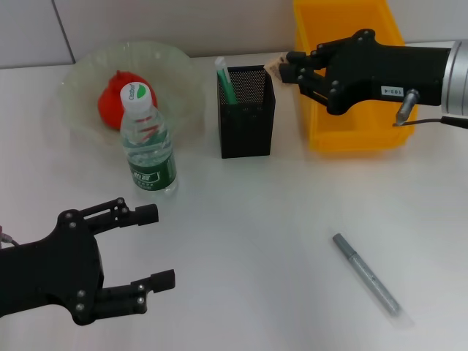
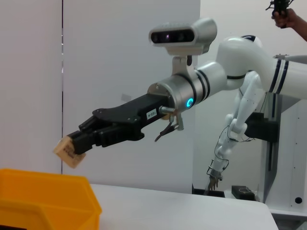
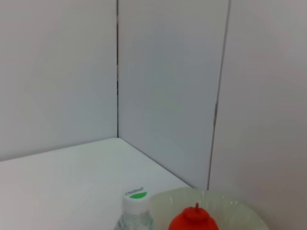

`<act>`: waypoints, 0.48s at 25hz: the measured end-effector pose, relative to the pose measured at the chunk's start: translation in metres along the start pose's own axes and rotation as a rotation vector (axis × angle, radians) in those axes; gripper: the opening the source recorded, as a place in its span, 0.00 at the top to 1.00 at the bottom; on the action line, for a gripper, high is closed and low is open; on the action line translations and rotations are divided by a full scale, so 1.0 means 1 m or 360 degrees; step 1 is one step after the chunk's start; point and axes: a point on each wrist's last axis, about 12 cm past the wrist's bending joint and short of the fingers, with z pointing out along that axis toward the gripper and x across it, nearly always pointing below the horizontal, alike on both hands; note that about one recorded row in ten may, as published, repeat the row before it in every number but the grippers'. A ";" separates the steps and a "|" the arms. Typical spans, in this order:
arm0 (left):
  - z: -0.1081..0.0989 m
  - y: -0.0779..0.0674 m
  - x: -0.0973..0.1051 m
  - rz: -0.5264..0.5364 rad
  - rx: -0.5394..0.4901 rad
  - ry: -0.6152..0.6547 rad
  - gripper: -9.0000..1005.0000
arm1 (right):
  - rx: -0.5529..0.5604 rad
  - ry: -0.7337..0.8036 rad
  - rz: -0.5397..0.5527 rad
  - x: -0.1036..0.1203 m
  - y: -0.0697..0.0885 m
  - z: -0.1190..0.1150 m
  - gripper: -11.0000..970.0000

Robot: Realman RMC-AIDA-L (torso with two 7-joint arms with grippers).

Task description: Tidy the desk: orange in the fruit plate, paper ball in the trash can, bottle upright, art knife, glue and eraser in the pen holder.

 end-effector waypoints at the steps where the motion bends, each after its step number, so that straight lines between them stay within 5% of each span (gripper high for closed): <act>1: 0.000 0.000 0.000 0.0000 0.0000 0.0000 0.21 | 0.0003 -0.0003 0.0004 0.003 -0.003 0.001 0.79; 12: 0.003 0.000 -0.001 0.0013 0.0017 -0.0005 0.21 | -0.0022 -0.0149 0.0092 0.036 -0.037 0.032 0.78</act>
